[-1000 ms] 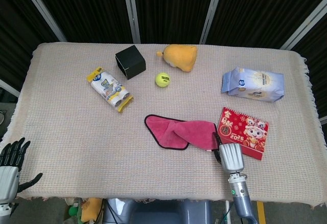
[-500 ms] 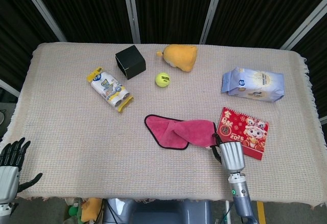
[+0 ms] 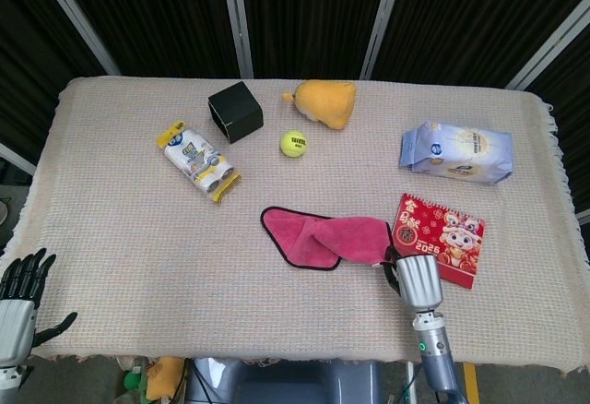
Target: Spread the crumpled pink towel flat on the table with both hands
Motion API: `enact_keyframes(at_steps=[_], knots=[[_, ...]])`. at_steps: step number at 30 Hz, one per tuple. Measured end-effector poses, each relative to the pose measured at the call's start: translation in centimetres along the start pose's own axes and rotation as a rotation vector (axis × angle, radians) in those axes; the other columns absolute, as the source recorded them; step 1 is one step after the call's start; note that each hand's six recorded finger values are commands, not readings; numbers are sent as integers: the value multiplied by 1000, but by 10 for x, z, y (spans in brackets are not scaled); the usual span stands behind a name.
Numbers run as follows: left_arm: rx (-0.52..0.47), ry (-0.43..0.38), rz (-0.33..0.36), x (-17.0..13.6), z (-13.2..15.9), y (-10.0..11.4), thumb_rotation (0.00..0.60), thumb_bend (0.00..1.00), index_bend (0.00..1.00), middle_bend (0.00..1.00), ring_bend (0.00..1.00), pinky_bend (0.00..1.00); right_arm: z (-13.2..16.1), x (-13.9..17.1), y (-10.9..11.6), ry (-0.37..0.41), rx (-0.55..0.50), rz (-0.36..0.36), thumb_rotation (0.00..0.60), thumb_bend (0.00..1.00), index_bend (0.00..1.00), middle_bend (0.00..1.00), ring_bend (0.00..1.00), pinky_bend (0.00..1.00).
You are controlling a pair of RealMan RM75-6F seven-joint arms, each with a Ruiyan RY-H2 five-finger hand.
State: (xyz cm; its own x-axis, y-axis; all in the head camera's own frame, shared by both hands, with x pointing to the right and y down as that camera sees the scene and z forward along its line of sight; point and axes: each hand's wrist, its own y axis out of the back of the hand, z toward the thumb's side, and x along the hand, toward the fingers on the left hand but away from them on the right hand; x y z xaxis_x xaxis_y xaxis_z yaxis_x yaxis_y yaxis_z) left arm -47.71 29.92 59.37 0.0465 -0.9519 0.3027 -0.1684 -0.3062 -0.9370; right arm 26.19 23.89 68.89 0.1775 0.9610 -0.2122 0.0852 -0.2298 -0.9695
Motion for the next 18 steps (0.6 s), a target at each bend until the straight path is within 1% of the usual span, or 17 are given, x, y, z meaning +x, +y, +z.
enact_keyframes(at_steps=[6,11,18], knots=[[1,-3,3,0,0,1,600,0,0,0,0,0,2,-6,5,15,5,-9,600,517,613,1000,1000,972],[0,-3,-2,0,0,0,600,0,0,0,0,0,6,-4,10,36,6,-21,600,520,632,1000,1000,972],[-1,-9,-3,1,3,0,600,0,0,0,0,0,22,-9,34,87,-9,-77,600,528,653,1000,1000,972]])
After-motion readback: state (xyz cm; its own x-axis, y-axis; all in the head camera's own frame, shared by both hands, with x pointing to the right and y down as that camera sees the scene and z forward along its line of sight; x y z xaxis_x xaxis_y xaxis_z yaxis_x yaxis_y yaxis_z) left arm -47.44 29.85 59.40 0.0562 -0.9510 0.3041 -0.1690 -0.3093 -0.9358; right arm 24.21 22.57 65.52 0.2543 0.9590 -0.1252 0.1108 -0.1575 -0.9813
